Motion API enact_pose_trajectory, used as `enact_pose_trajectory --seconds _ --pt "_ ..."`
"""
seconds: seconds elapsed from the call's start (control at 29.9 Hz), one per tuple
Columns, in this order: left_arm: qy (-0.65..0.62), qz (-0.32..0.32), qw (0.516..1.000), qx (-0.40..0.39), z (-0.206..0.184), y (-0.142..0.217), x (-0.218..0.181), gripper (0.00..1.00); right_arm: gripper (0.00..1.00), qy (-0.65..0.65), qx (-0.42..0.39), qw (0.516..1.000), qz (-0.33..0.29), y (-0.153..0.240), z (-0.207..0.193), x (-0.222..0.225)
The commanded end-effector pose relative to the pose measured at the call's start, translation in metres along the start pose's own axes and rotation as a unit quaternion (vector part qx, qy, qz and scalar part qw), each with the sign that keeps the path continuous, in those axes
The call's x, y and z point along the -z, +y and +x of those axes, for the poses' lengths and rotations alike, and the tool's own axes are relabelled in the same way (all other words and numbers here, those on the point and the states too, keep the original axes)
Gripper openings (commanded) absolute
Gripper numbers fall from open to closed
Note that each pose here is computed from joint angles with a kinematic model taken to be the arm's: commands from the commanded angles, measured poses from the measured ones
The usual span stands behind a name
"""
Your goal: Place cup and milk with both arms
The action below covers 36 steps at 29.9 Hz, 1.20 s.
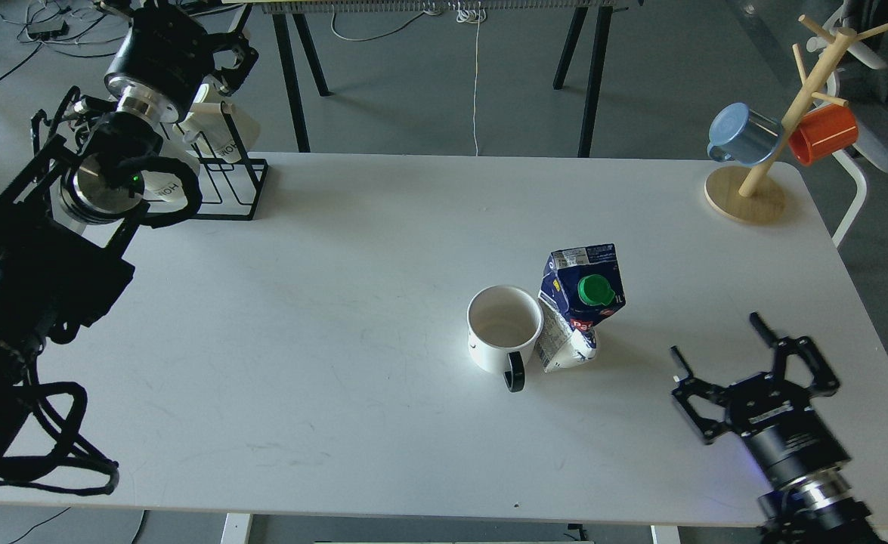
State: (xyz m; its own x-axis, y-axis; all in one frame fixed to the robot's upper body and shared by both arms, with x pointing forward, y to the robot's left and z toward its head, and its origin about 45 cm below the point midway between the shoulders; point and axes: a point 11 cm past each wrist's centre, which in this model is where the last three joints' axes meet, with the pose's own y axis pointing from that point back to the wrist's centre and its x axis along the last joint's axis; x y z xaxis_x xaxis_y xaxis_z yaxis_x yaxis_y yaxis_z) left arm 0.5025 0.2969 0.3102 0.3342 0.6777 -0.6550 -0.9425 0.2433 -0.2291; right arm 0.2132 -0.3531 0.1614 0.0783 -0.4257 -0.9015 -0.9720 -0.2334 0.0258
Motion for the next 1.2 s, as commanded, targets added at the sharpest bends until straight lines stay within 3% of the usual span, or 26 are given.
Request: enact_pose_trajectory --seconds 0.0,0.2,0.47,0.8,1.17 --pt "0.015 -0.002 1.0 0.0 0.0 0.002 0.008 0.99 0.98 0.078 0.037 0.996 0.031 -0.022 -0.025 0.064" --pt "0.053 -0.02 0.998 -0.008 0.006 0.007 0.014 0.99 0.98 0.184 0.109 0.974 0.071 -0.088 -0.083 0.146" --pt "0.091 -0.045 0.995 -0.011 0.014 0.014 0.009 0.99 0.98 0.248 0.117 0.954 0.125 -0.178 -0.125 0.211" --pt "0.101 -0.047 0.994 -0.017 0.017 0.018 0.015 0.99 0.98 0.201 0.095 0.966 0.135 -0.267 -0.14 0.186" --pt "0.1 -0.046 0.994 -0.021 0.017 0.017 0.016 0.99 0.98 0.195 0.105 0.965 0.14 -0.273 -0.149 0.182"
